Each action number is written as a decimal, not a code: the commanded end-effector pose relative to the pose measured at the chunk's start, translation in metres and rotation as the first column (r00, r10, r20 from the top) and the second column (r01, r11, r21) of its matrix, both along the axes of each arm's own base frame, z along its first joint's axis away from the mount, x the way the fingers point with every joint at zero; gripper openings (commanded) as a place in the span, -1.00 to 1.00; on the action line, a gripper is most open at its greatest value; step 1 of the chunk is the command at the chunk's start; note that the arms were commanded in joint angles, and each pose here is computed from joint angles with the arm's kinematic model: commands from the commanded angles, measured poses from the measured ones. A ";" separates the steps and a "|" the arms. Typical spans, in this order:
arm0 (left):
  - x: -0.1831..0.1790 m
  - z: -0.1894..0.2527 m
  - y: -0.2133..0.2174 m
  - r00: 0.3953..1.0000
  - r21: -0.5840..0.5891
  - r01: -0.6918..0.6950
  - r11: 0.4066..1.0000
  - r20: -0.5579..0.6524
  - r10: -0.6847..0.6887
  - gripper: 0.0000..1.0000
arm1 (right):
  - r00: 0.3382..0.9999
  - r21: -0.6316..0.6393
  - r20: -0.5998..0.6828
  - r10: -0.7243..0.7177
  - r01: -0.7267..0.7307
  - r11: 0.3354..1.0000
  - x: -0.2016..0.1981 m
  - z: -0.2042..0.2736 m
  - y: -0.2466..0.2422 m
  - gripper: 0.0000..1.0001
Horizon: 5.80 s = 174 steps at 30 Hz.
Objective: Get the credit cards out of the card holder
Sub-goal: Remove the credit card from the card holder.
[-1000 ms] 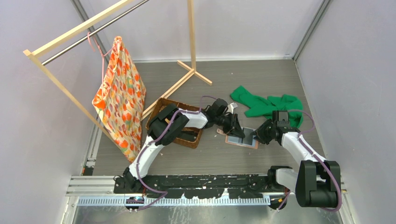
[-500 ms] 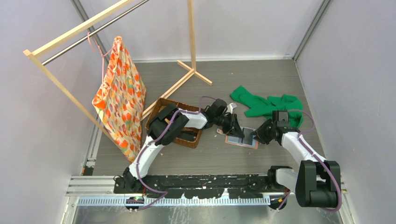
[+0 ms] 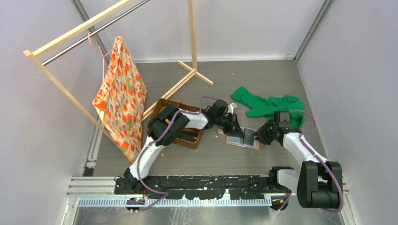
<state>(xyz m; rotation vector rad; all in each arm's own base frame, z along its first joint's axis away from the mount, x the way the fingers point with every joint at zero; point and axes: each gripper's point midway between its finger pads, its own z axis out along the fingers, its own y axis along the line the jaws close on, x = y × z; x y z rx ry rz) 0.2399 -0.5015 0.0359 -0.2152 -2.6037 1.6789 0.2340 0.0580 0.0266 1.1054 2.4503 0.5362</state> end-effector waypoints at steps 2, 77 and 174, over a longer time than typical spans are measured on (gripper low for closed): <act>0.009 0.021 -0.003 0.999 -0.049 -0.002 0.999 0.051 0.005 -0.99 | 1.000 -0.043 0.002 -0.015 0.015 0.999 0.000 0.004 -0.006 -0.33; -0.002 0.029 0.002 0.995 -0.029 0.050 0.998 0.086 -0.048 -0.99 | 0.996 -0.047 -0.004 -0.092 0.092 0.995 0.000 -0.002 -0.023 -0.31; -0.012 0.006 -0.011 0.985 0.023 0.170 0.985 0.040 -0.171 -0.45 | 0.997 -0.053 -0.023 -0.079 0.077 0.996 -0.004 -0.010 -0.023 -0.32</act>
